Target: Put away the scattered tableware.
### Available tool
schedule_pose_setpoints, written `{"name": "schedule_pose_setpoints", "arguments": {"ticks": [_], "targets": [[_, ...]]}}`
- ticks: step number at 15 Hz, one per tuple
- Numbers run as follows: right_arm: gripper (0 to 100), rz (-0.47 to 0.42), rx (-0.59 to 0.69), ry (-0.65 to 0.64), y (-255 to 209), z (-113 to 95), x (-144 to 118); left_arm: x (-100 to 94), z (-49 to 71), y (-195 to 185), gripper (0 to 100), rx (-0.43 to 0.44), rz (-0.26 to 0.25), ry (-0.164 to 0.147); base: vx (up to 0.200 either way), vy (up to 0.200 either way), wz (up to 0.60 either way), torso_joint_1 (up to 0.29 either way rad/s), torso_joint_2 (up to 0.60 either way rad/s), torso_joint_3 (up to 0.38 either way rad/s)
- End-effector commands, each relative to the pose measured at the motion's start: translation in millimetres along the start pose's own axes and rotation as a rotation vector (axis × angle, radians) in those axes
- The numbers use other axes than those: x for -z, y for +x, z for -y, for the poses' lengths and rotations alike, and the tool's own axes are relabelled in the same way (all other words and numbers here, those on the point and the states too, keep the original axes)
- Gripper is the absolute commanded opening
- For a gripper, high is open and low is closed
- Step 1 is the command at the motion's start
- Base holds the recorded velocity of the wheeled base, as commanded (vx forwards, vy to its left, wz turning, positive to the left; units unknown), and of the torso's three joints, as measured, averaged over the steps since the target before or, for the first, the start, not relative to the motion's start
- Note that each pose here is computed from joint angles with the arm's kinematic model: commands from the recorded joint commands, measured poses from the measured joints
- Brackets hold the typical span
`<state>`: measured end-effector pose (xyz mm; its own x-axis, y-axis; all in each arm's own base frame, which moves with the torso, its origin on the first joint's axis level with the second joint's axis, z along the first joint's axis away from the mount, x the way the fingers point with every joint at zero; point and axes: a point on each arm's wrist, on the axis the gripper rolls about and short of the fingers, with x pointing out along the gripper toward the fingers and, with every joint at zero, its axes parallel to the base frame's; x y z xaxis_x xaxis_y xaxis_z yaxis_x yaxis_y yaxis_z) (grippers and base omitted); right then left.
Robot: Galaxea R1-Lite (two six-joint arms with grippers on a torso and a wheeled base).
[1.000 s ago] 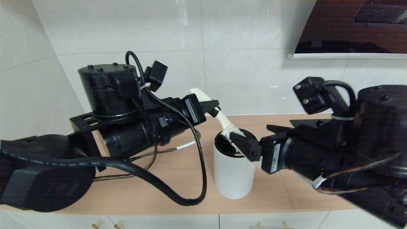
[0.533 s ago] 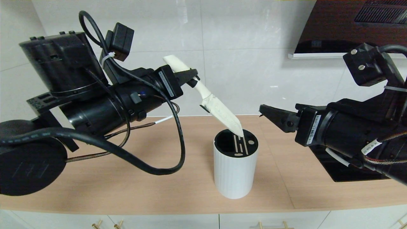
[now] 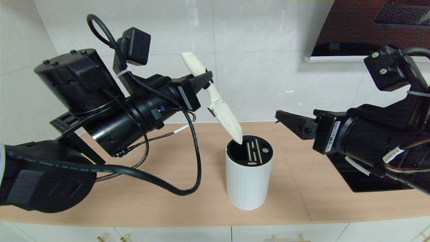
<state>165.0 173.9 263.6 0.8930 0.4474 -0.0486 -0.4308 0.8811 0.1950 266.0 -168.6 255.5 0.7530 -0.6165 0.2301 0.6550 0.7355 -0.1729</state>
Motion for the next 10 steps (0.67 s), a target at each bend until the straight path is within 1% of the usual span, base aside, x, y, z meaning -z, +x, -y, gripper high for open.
{"name": "schedule_pose_setpoints", "arguments": {"ticks": [1, 2, 3, 4, 7, 8, 9, 10], "targets": [[100, -0.002, 0.004, -0.001, 1.1, 0.8, 0.6, 13.7, 0.2, -2.7, 0, 0.002, -0.049, 0.096, 0.000, 0.000, 0.00, 0.000, 0.00, 0.000], [100, -0.003, 0.004, -0.001, 1.5, 0.7, 0.9, 16.4, -0.2, -3.9, 0, -0.002, -0.059, 0.140, 0.000, 0.000, 0.00, 0.000, 0.00, 0.000], [100, -0.007, 0.006, -0.003, 2.8, 0.8, 2.0, 21.1, 2.8, -5.0, 0, 0.007, -0.075, 0.160, 0.000, 0.000, 0.00, 0.000, 0.00, 0.000], [100, -0.015, 0.006, -0.006, 3.8, 0.5, 4.1, 22.9, 5.8, -4.2, 0, 0.018, -0.079, 0.159, 0.000, 0.000, 0.00, 0.000, 0.00, 0.000], [100, -0.011, 0.007, -0.004, 3.9, 0.3, 3.2, 28.2, 5.0, -1.4, 0, 0.018, -0.091, 0.161, 0.000, 0.000, 0.00, 0.000, 0.00, 0.000], [100, -0.012, 0.006, -0.004, 3.9, 0.3, 3.2, 28.5, 5.3, -0.6, 0, 0.020, -0.088, 0.159, 0.000, 0.000, 0.00, 0.000, 0.00, 0.000], [100, -0.016, 0.008, -0.006, 4.3, 0.8, 4.4, 29.7, 7.0, 1.1, 0, 0.027, -0.074, 0.160, 0.000, 0.000, 0.00, 0.000, 0.00, 0.000], [100, -0.016, 0.008, -0.006, 4.2, 0.4, 4.4, 31.4, 7.0, 2.1, 0, 0.029, -0.074, 0.159, 0.000, 0.000, 0.00, 0.000, 0.00, 0.000]]}}
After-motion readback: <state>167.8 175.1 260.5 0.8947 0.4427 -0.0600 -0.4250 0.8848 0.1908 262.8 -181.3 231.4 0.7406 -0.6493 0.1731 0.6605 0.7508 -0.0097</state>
